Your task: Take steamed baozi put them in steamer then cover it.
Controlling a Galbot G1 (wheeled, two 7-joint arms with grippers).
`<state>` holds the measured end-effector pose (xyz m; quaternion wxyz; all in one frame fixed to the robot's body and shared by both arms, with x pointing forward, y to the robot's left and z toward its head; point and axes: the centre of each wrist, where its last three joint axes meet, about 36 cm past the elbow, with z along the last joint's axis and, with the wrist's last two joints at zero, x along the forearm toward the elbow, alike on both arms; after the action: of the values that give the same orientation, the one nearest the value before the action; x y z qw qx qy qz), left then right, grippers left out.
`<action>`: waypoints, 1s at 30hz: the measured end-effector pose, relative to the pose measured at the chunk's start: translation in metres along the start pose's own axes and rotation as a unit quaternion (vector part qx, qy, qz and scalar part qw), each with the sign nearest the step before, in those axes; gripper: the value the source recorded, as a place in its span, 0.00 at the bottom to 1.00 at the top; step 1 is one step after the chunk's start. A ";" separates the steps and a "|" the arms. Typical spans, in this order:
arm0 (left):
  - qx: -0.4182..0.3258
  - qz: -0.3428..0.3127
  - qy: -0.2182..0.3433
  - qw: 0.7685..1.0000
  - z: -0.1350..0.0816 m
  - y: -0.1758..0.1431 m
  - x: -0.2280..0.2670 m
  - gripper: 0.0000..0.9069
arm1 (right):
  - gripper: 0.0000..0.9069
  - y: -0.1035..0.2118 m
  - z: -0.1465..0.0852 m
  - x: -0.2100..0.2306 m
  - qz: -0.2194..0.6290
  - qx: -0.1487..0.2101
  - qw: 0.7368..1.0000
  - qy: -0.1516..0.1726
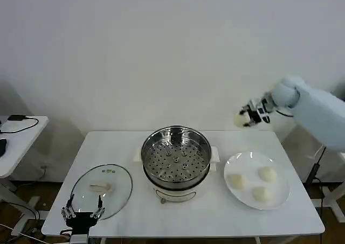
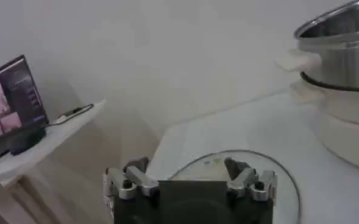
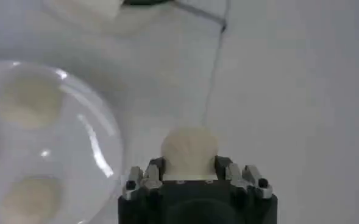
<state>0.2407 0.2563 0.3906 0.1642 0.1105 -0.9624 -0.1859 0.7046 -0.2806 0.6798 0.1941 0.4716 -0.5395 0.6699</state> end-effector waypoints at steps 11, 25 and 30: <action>0.011 0.004 0.005 1.000 0.002 0.008 -0.006 1.00 | 0.61 -0.040 -0.118 -0.034 -0.018 0.129 0.989 -0.073; 0.019 0.002 0.014 1.000 0.007 0.010 -0.007 1.00 | 0.61 -0.024 -0.165 -0.077 -0.050 0.251 0.959 -0.126; 0.019 0.001 0.019 1.000 0.011 0.009 -0.006 1.00 | 0.61 -0.018 -0.163 -0.094 -0.051 0.286 0.948 -0.131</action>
<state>0.2410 0.2697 0.3833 0.1807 0.1158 -0.9627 -0.1649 0.6946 -0.1037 0.6151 0.0124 0.6181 -0.3214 0.7173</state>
